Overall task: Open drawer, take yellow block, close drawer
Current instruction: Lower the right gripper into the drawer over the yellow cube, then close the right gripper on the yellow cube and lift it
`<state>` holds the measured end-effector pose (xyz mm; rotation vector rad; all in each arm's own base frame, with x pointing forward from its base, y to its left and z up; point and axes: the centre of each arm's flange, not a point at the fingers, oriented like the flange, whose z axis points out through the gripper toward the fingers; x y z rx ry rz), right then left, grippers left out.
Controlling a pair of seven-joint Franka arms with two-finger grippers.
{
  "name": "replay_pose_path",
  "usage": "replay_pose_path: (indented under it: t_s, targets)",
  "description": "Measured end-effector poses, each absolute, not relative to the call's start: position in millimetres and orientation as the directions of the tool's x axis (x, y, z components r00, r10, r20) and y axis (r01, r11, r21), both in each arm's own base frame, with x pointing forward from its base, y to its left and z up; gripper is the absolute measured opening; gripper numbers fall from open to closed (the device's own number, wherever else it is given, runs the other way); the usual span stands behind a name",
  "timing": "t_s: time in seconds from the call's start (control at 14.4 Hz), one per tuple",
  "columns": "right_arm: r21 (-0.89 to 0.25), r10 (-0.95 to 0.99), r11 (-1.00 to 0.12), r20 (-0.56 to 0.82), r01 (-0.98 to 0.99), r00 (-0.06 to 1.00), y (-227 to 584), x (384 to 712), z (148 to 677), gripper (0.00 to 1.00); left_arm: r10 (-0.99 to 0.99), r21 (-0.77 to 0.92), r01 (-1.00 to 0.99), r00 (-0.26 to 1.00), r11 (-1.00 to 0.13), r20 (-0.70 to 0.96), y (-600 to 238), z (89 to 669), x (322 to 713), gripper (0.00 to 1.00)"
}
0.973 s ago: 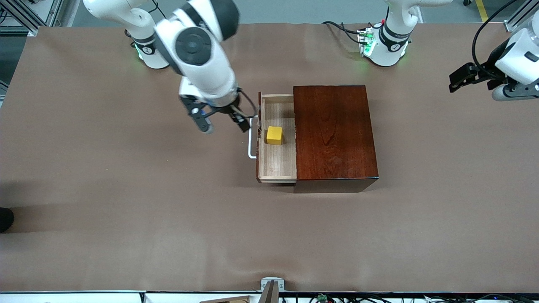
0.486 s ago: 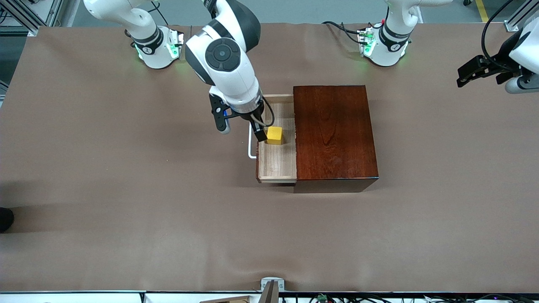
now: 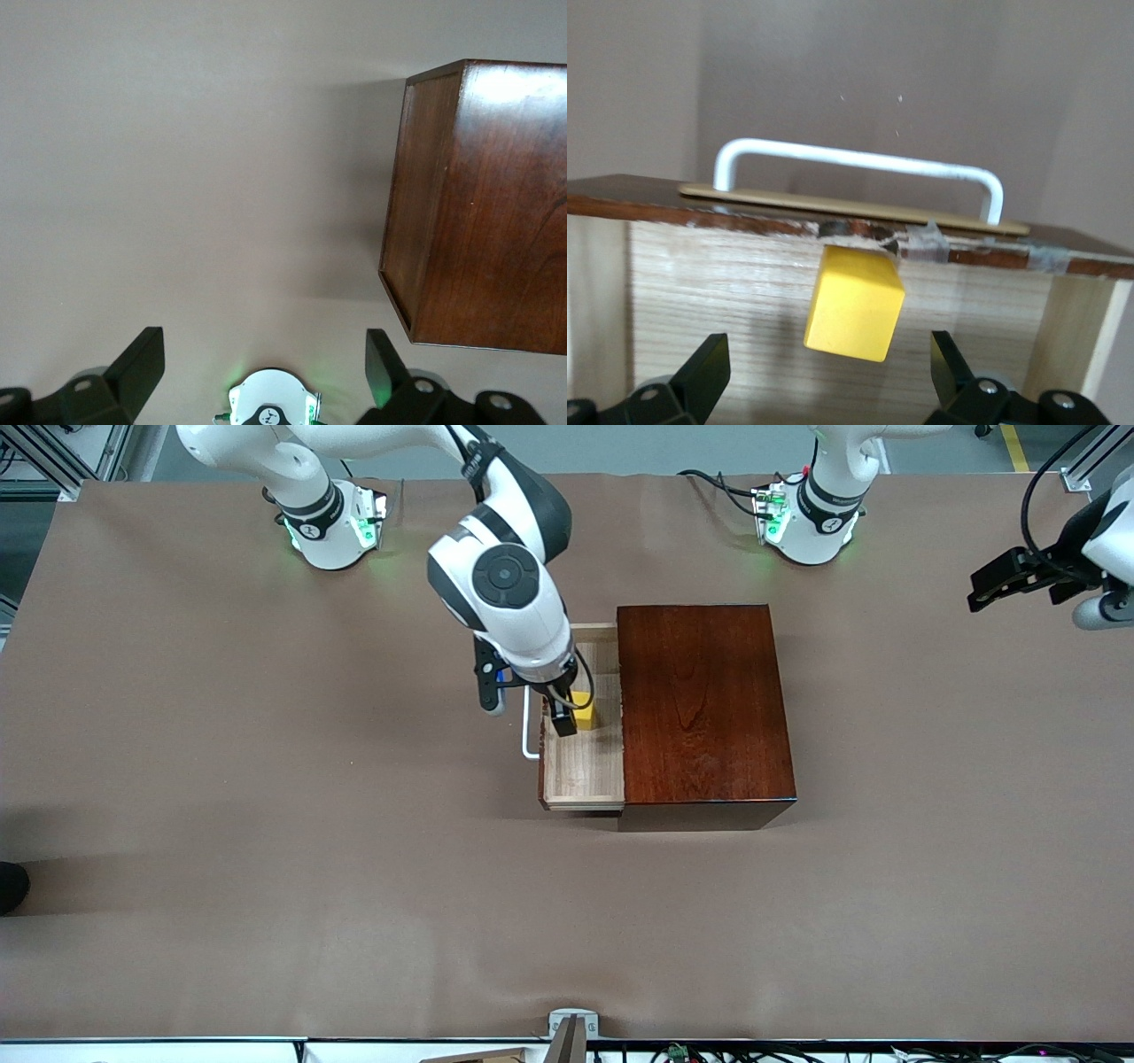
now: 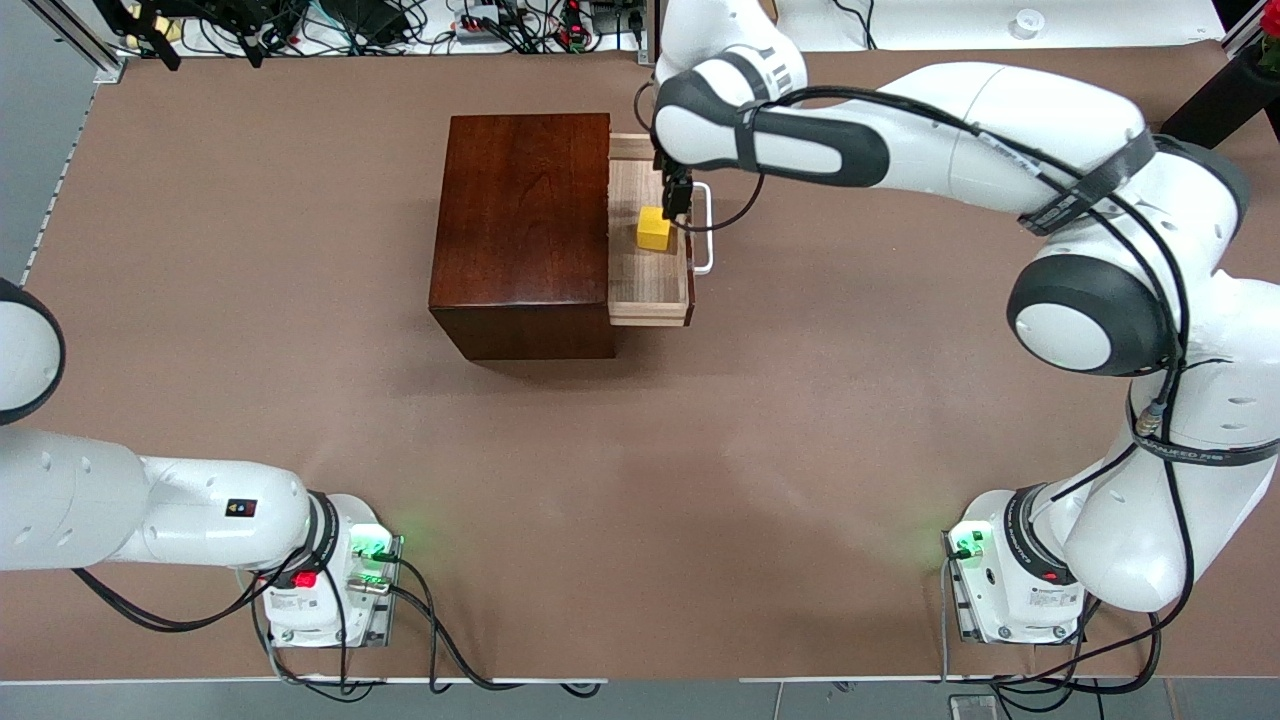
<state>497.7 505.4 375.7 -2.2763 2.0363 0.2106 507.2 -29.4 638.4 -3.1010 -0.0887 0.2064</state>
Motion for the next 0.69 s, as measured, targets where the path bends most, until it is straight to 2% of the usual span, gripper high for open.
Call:
replay_pose_path:
  t_s: [0.69]
  targets:
    - [0.065, -0.986, -0.117, -0.131, -0.991, 0.108, 524.3, 482.4, 334.5, 1.0, 0.027, -0.038, 0.022, 0.991, -0.999, -0.131, -47.1, 637.7, 507.5, 1.0]
